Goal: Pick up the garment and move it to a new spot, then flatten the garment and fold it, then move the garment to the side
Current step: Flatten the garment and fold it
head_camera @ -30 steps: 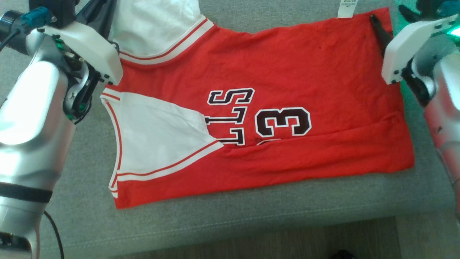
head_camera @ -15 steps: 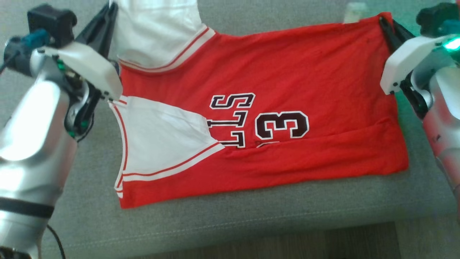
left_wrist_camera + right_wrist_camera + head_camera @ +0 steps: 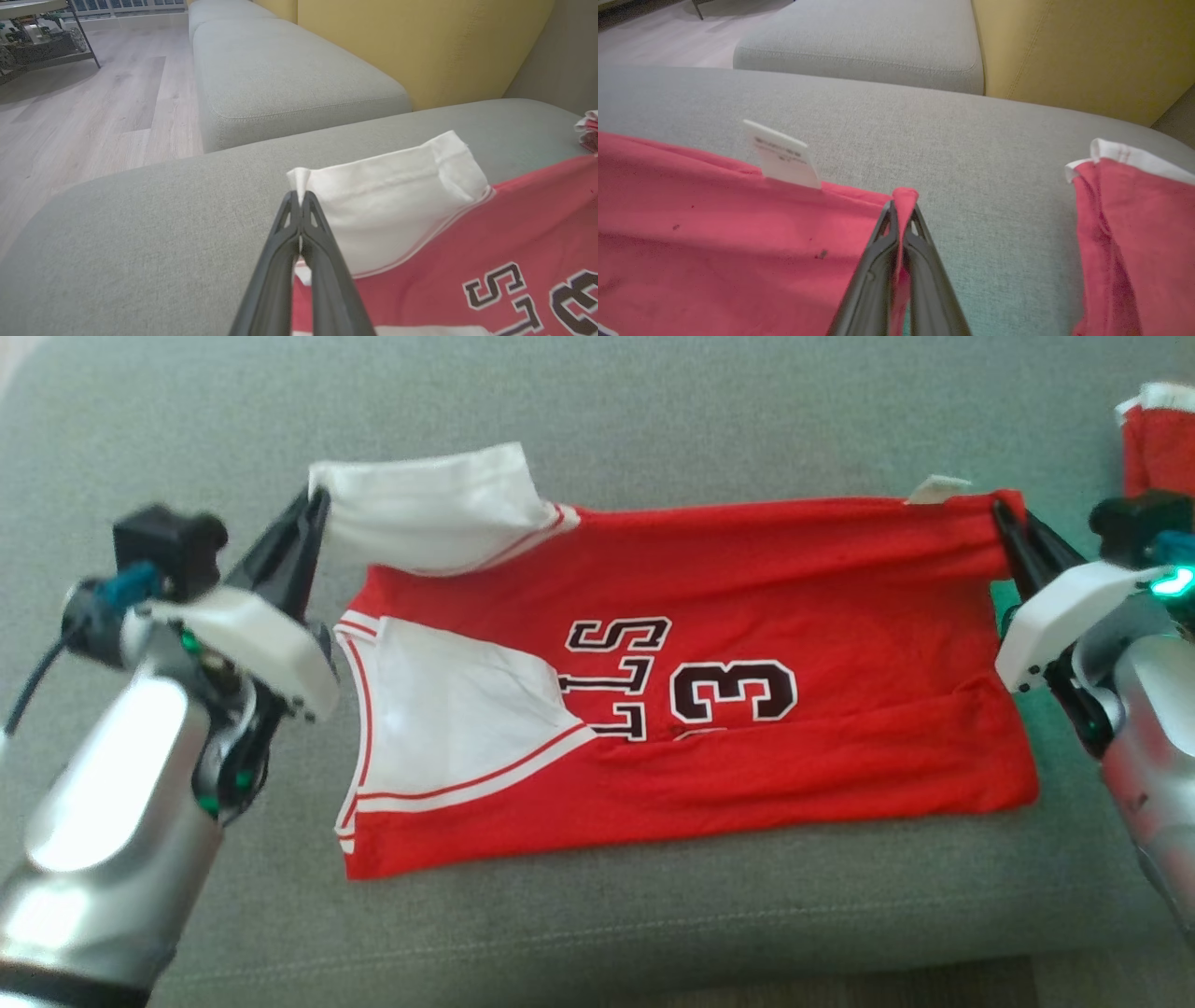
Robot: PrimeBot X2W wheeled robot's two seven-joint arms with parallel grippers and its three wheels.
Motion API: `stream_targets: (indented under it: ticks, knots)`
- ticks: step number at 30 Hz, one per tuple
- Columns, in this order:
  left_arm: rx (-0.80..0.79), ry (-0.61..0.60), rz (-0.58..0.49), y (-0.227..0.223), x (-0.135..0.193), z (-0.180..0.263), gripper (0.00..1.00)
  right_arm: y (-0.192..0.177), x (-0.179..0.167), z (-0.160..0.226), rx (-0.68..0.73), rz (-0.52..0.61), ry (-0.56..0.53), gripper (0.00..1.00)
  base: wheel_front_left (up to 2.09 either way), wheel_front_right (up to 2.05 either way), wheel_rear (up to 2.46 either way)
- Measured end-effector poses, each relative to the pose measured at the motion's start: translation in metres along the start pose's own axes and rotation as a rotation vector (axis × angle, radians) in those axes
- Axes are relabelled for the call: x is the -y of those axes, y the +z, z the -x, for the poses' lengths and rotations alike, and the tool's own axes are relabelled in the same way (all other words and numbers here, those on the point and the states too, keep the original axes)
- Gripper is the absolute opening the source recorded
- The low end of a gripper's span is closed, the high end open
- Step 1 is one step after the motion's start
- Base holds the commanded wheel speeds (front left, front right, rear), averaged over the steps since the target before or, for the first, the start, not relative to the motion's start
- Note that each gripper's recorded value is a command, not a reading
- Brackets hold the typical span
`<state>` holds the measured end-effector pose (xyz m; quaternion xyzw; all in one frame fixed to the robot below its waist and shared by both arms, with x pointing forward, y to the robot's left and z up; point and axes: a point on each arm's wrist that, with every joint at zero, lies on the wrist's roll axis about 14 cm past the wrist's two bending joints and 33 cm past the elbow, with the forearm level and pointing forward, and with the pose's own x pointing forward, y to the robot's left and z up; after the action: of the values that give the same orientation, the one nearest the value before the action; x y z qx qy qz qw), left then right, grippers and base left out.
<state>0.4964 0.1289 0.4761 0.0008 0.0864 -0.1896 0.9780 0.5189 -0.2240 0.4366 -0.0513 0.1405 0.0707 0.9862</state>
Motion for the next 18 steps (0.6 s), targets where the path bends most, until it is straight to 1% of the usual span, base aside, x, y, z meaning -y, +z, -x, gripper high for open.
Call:
stream_targets:
  ticks: [4, 8, 13, 18]
  knots:
    - [-0.022, -0.005, 0.003, -0.004, 0.004, 0.021, 0.0, 0.014, 0.004, 0.009, 0.049, -0.007, -0.006, 0.0, 0.0, 0.0, 0.0]
    - [-0.059, -0.024, -0.01, -0.012, 0.011, 0.04, 0.0, 0.011, -0.001, 0.02, 0.054, -0.009, 0.005, 0.0, 0.0, 0.0, 0.0]
    - [-0.107, -0.028, -0.027, -0.022, 0.017, 0.062, 0.0, -0.007, -0.017, 0.034, -0.015, -0.013, 0.054, 0.0, 0.0, 0.0, 0.0]
    - [-0.161, -0.049, -0.026, -0.034, 0.025, 0.08, 0.0, -0.013, -0.015, 0.047, -0.043, -0.01, 0.066, 0.0, 0.0, 0.0, 0.0]
